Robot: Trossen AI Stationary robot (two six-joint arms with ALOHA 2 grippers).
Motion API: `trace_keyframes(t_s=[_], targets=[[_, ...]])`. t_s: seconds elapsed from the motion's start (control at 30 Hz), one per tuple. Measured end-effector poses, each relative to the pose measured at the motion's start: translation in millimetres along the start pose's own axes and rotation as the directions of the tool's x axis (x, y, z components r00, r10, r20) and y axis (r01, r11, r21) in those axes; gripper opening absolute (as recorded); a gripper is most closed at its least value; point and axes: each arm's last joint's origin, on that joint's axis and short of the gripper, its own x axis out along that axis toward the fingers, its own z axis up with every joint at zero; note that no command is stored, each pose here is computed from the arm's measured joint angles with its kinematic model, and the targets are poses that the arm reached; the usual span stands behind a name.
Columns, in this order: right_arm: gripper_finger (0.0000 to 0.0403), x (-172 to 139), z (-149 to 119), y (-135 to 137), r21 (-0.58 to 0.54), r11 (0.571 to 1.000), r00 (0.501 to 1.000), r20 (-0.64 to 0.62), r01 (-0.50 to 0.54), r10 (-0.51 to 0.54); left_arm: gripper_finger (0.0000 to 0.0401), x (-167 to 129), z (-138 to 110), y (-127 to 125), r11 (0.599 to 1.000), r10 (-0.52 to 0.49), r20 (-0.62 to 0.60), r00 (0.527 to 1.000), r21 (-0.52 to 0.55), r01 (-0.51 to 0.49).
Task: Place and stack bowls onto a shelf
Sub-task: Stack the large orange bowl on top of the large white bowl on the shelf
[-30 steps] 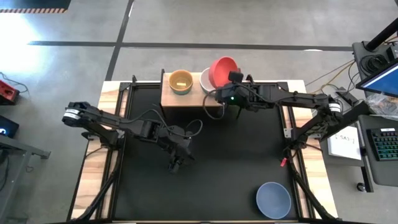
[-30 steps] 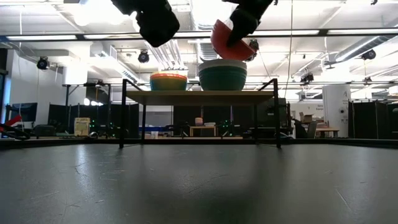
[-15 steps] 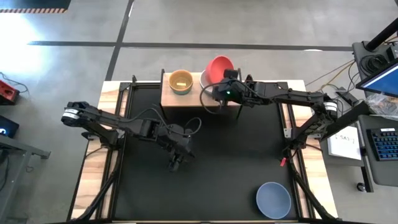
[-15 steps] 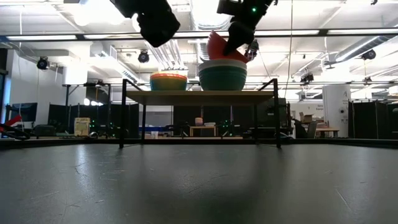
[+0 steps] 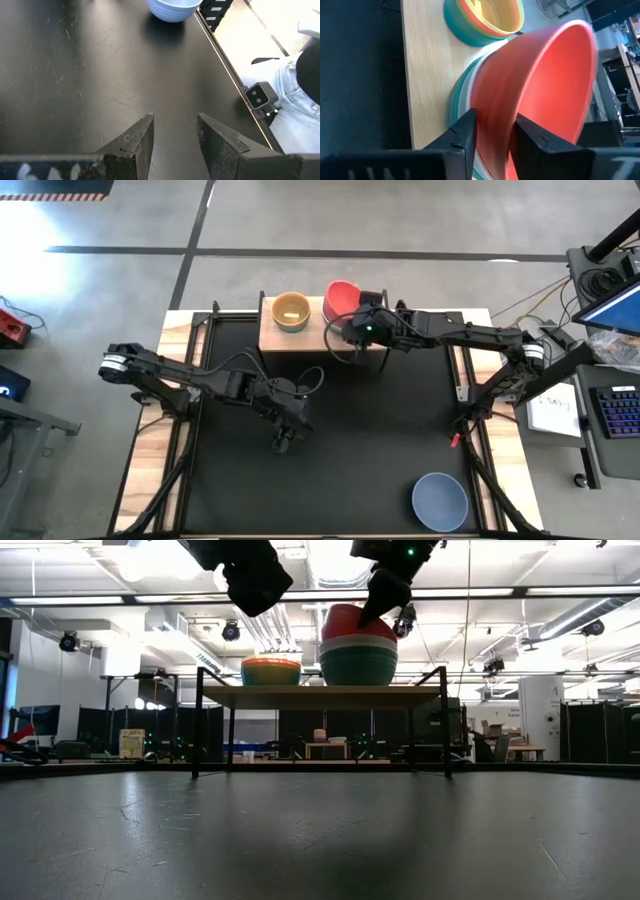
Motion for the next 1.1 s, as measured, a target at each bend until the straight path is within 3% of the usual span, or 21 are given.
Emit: trace_keyframes(t_s=[0.23,0.5,0.93,1.1], targets=[[0.0109,-12,-2,-7,-0.008,0.997,0.997,-0.014,0.079,-0.079,0.0132,0,0,0,1.000,0.000,0.001,1.000,0.001,0.000],[0.0109,-29,-2,-15,0.067,0.994,0.995,0.037,0.085,-0.087,0.0132,0,1,0,1.000,-0.001,0.010,1.000,0.007,0.001],[0.0109,-8,-1,-5,-0.025,0.998,0.999,-0.004,0.054,-0.054,0.0132,0,1,0,1.000,0.003,0.013,1.000,0.016,-0.003],[0.0109,0,-1,-3,-0.063,0.992,0.992,-0.059,0.110,-0.113,0.0132,0,1,1,1.000,0.004,0.013,1.000,0.021,-0.004]])
